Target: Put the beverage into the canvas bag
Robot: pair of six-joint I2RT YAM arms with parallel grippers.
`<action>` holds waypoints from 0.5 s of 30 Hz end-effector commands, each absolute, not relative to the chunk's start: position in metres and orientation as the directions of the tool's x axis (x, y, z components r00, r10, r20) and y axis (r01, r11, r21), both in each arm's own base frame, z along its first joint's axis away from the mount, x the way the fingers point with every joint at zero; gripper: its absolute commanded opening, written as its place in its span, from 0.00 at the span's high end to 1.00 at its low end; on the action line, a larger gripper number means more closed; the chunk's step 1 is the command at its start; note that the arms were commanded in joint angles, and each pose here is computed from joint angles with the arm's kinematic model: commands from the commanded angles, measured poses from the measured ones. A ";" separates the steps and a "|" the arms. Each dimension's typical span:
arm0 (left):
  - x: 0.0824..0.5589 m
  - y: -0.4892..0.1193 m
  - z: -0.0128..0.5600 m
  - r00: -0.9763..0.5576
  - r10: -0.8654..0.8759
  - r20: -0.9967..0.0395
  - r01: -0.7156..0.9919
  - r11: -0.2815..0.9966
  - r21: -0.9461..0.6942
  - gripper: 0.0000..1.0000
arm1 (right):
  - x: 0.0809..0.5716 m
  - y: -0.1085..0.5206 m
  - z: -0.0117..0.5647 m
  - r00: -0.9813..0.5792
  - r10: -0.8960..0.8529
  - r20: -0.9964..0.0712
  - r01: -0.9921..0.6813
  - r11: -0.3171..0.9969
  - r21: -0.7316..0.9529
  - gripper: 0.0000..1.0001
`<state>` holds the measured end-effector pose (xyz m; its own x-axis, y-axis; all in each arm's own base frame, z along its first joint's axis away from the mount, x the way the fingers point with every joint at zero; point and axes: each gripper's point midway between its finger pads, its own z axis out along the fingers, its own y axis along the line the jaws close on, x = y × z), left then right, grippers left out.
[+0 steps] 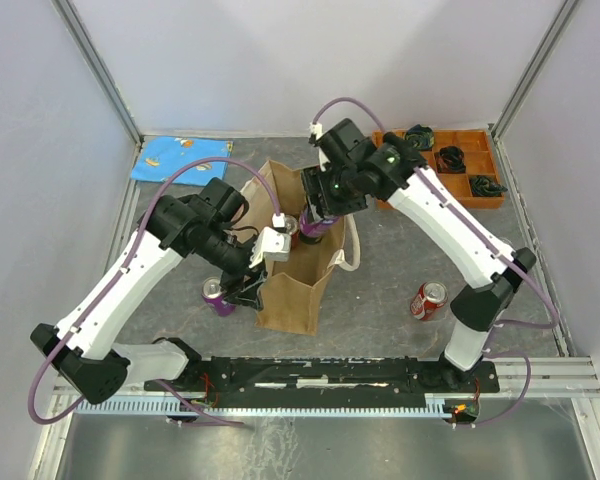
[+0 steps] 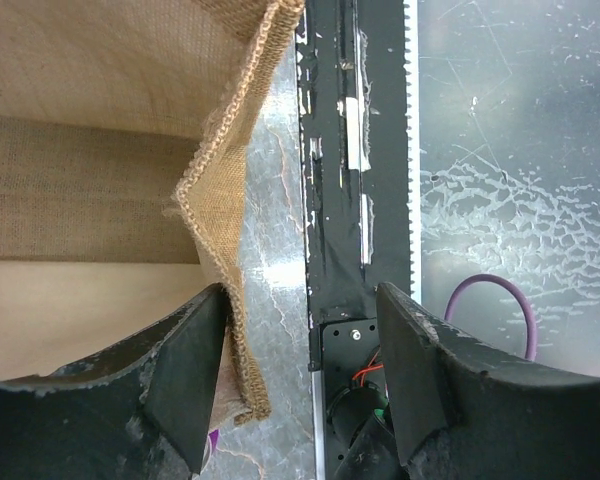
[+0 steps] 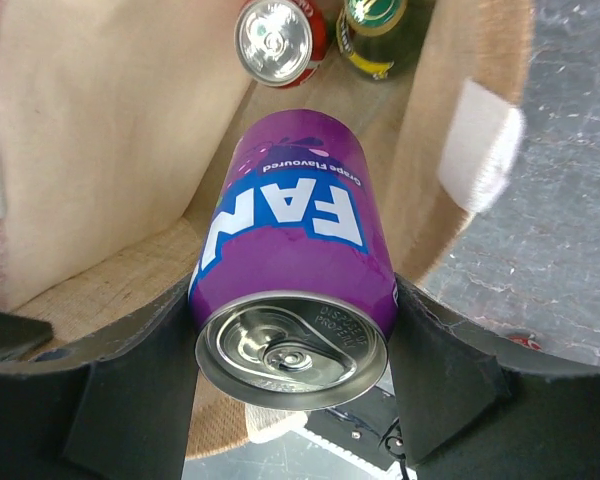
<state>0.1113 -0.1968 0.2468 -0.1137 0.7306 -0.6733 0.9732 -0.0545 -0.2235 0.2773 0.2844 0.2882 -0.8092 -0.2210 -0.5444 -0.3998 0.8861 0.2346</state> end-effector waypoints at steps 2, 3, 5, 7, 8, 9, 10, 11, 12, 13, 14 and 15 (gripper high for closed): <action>0.097 -0.203 0.266 -0.038 0.671 -0.741 0.971 -0.150 -0.186 0.35 | 0.290 0.310 0.278 -0.773 -0.231 -0.591 -0.445 0.861 0.246 1.00; 0.097 -0.203 0.264 -0.039 0.674 -0.737 0.971 -0.150 -0.188 0.35 | 0.292 0.312 0.271 -0.776 -0.241 -0.583 -0.446 0.863 0.237 1.00; 0.098 -0.202 0.261 -0.034 0.680 -0.732 0.971 -0.151 -0.185 0.33 | 0.293 0.316 0.258 -0.781 -0.260 -0.568 -0.451 0.864 0.223 1.00; 0.103 -0.202 0.256 -0.023 0.693 -0.720 0.972 -0.153 -0.178 0.29 | 0.296 0.324 0.237 -0.784 -0.284 -0.551 -0.457 0.866 0.204 1.00; 0.104 -0.202 0.255 -0.021 0.695 -0.718 0.973 -0.153 -0.176 0.27 | 0.297 0.326 0.231 -0.784 -0.291 -0.548 -0.459 0.866 0.197 1.00; 0.106 -0.203 0.253 -0.021 0.699 -0.715 0.973 -0.150 -0.176 0.25 | 0.299 0.328 0.225 -0.786 -0.297 -0.542 -0.459 0.868 0.190 1.00; 0.107 -0.204 0.252 -0.020 0.699 -0.715 0.974 -0.149 -0.173 0.21 | 0.300 0.328 0.218 -0.787 -0.305 -0.536 -0.460 0.870 0.179 1.00; 0.109 -0.205 0.250 -0.022 0.699 -0.715 0.975 -0.144 -0.171 0.19 | 0.301 0.330 0.212 -0.789 -0.312 -0.530 -0.459 0.872 0.170 1.00; 0.111 -0.205 0.249 -0.021 0.697 -0.717 0.976 -0.141 -0.166 0.18 | 0.302 0.330 0.206 -0.791 -0.320 -0.522 -0.459 0.874 0.160 1.00; 0.112 -0.206 0.249 -0.019 0.694 -0.720 0.977 -0.139 -0.160 0.17 | 0.303 0.331 0.200 -0.792 -0.324 -0.517 -0.457 0.877 0.151 1.00; 0.114 -0.207 0.249 -0.015 0.692 -0.722 0.979 -0.137 -0.152 0.16 | 0.304 0.331 0.194 -0.795 -0.326 -0.512 -0.454 0.879 0.144 1.00; 0.115 -0.208 0.249 -0.012 0.688 -0.726 0.980 -0.137 -0.146 0.15 | 0.306 0.331 0.189 -0.795 -0.329 -0.509 -0.452 0.882 0.136 1.00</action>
<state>0.1102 -0.1999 0.2461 -0.0672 0.7215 -0.6892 0.9756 -0.0973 -0.1969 0.2875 0.3158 0.1857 -0.8392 -0.3423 -0.4226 -0.4346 0.8892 0.1428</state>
